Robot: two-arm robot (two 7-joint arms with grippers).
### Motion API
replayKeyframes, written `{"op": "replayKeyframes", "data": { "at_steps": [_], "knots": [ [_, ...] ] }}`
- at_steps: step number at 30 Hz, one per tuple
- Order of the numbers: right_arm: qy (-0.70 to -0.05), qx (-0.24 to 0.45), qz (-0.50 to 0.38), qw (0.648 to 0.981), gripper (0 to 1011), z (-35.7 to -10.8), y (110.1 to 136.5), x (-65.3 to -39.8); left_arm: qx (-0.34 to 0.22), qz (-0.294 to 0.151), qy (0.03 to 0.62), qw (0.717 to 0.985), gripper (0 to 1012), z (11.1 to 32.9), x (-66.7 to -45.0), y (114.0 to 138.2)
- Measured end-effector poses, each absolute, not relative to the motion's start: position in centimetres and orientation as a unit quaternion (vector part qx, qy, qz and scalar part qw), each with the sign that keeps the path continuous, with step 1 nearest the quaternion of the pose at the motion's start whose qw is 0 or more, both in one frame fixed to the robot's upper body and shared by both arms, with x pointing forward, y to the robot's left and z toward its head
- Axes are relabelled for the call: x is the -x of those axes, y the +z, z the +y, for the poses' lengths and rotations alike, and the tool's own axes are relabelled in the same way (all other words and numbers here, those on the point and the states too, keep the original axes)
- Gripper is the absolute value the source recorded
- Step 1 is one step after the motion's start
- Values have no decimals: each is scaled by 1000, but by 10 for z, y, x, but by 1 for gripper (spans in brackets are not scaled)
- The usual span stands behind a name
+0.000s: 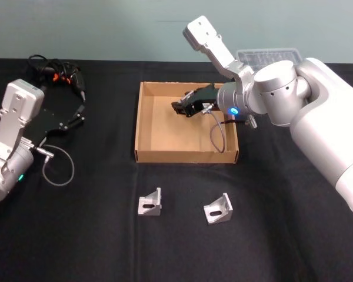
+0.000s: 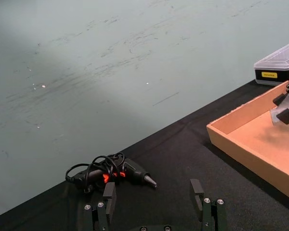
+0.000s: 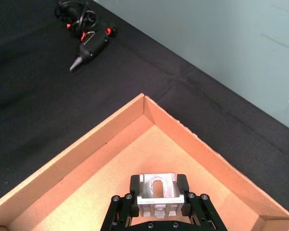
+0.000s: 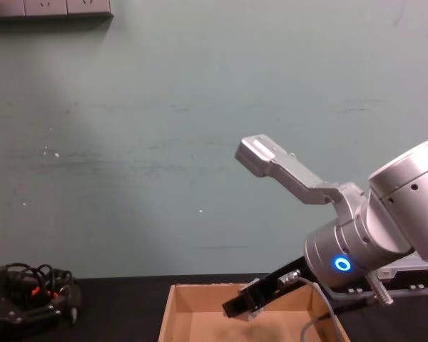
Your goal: Use one hand to pick up the angle iron from the table and place it into the box.
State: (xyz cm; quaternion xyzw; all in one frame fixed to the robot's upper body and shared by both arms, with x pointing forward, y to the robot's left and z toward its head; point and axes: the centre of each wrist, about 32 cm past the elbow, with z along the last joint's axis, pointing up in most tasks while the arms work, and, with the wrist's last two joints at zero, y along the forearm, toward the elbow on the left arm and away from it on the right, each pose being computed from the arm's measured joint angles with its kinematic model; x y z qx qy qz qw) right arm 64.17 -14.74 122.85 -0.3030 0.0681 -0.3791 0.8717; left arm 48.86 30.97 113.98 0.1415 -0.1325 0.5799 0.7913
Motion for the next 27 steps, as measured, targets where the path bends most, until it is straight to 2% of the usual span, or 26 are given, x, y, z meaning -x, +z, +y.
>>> {"op": "replayKeyframes", "data": {
  "at_steps": [9,12,19,21,25,27],
  "knots": [
    [-379,305,69,871,452,-147,1228,-642,-141,-132,580,791,1000,310,-489,1140],
    [-379,304,69,871,488,-148,1228,-642,-141,-132,580,791,1000,310,-489,1140],
    [-379,303,69,872,733,-148,1229,-642,-141,-132,580,791,1000,310,-489,1140],
    [-379,303,68,872,772,-148,1229,-642,-141,-132,580,791,1000,310,-489,1140],
    [-379,303,68,872,916,-148,1229,-642,-141,-132,580,791,1000,310,-489,1140],
    [-379,303,68,872,947,-148,1229,-642,-141,-132,580,791,1000,310,-489,1140]
  ]
}}
